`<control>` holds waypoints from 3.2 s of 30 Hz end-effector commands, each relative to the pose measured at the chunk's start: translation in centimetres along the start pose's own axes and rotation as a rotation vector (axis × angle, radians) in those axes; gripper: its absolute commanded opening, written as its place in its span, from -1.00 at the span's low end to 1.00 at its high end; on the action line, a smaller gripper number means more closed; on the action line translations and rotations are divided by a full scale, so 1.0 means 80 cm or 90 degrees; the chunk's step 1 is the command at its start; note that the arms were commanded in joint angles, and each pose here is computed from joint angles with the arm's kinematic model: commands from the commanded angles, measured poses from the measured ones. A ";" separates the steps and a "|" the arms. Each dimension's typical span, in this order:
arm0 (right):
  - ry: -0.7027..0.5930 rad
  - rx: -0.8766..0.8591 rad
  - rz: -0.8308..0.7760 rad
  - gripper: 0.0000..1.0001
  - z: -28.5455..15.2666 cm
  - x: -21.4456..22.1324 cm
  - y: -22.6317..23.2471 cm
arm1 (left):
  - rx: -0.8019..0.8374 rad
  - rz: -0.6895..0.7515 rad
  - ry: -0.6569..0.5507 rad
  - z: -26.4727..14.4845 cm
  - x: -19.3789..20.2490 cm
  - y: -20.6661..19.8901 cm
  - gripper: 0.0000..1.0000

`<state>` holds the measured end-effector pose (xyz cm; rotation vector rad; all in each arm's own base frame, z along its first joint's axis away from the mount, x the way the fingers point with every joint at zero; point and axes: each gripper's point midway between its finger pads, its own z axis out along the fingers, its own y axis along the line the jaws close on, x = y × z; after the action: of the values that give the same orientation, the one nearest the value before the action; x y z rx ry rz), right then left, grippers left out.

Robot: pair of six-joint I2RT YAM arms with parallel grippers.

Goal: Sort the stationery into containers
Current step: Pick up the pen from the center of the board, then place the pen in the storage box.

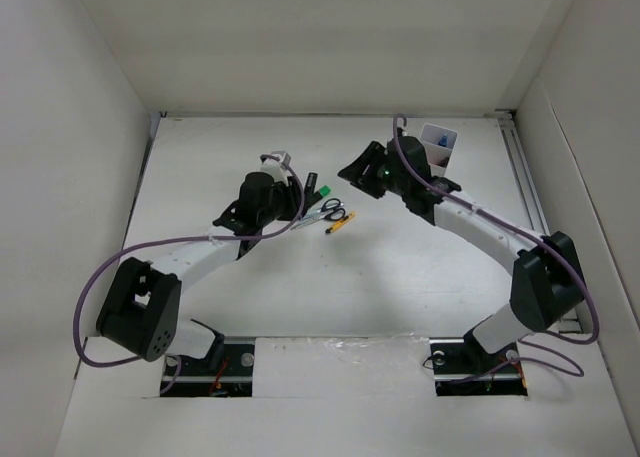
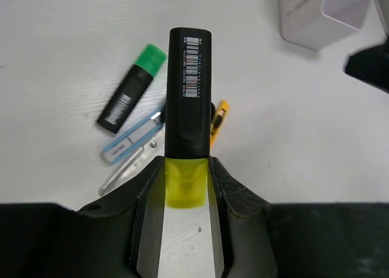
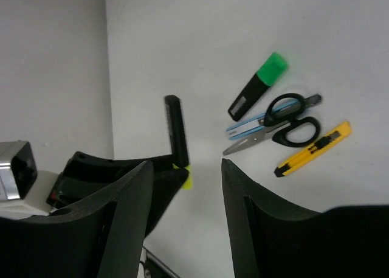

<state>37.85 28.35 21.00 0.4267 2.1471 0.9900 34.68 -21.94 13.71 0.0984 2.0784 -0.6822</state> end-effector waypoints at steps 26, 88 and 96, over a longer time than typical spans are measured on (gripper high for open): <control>0.058 -0.054 -0.012 -0.85 0.053 0.022 0.041 | 0.206 0.043 -0.021 -0.029 -0.008 -0.083 -0.62; -0.679 0.566 0.104 -0.65 -0.077 -0.326 -0.254 | -0.132 0.010 0.007 0.014 0.008 0.037 0.43; -0.687 0.507 0.116 -0.12 -0.087 -0.324 -0.210 | -0.161 0.017 -0.001 0.022 0.002 0.047 0.41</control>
<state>50.85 -1.54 18.42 1.2056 1.4792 -0.2340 35.70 -19.48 9.42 -0.0113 2.1914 -0.4149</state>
